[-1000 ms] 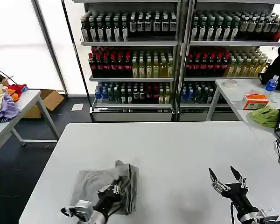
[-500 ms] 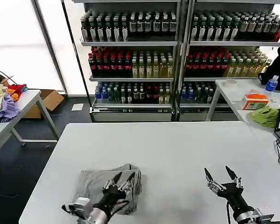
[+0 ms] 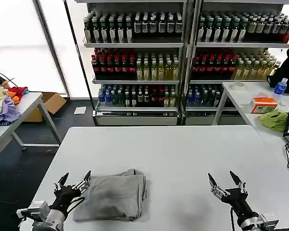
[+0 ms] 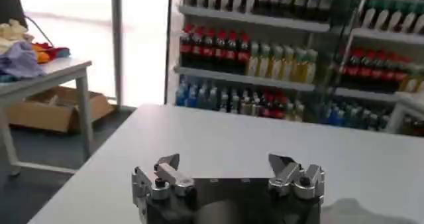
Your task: Fold and organize the clothes.
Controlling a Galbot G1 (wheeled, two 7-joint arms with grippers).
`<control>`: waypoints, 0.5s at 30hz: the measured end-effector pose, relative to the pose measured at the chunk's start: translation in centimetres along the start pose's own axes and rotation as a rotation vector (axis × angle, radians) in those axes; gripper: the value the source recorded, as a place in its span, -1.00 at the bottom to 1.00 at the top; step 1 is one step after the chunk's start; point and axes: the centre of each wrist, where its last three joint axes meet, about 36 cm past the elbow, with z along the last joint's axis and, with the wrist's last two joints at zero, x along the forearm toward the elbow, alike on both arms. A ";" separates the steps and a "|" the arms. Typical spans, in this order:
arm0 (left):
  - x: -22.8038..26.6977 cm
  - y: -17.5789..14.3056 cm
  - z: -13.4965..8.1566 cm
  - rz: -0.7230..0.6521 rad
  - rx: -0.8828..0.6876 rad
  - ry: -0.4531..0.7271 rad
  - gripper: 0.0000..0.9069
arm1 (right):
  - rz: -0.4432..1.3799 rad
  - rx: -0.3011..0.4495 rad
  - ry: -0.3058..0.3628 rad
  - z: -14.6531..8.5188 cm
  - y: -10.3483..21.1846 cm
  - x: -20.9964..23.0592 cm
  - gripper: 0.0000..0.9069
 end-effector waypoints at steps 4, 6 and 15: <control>-0.6 -0.2 1.6 -0.003 -0.005 0.040 1.00 | 0.001 0.005 -0.007 -0.4 -0.1 -0.2 1.00; -0.8 -0.6 2.5 0.004 -0.002 0.064 1.00 | 0.002 0.008 -0.014 -0.7 -0.1 -0.3 1.00; -1.6 -1.5 5.1 0.026 0.020 0.137 0.44 | -0.003 0.002 -0.024 -0.9 0.1 -0.7 1.00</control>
